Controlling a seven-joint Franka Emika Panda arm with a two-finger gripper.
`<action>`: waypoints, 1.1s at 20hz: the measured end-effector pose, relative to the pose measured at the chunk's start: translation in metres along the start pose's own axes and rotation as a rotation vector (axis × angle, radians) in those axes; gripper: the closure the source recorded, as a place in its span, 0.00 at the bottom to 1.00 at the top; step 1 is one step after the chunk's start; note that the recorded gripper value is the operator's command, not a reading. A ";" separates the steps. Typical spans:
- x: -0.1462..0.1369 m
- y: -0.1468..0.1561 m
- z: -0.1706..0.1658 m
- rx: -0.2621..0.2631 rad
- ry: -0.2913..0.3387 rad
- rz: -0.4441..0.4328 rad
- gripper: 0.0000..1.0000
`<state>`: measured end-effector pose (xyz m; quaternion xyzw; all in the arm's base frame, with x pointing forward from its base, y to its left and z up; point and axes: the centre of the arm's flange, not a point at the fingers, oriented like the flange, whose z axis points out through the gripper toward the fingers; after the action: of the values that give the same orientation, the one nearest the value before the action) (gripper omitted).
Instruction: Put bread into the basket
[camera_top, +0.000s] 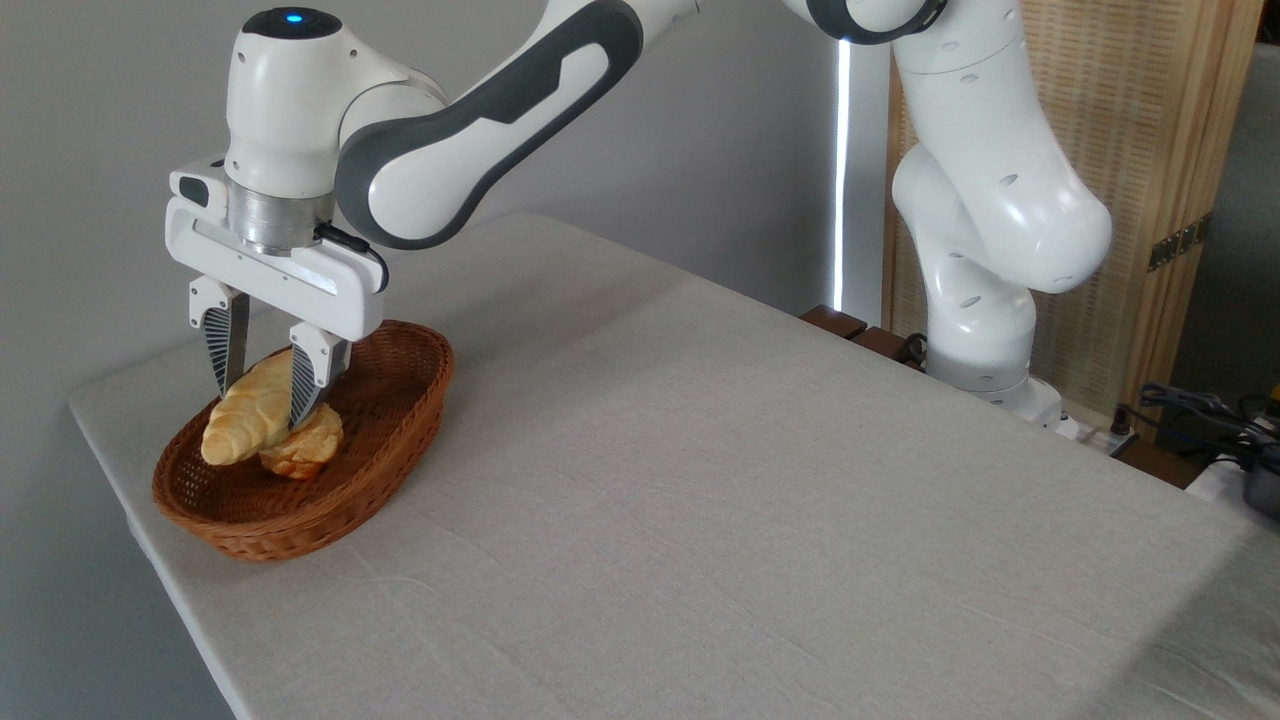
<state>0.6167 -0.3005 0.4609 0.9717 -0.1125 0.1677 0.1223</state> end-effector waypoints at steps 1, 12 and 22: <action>0.000 0.000 -0.001 0.001 0.002 0.001 0.00; 0.007 -0.004 -0.077 0.029 0.033 0.004 0.00; -0.043 -0.071 -0.172 0.111 -0.290 0.341 0.00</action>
<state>0.5441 -0.1786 0.5892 0.9579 -0.2819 0.0505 0.0209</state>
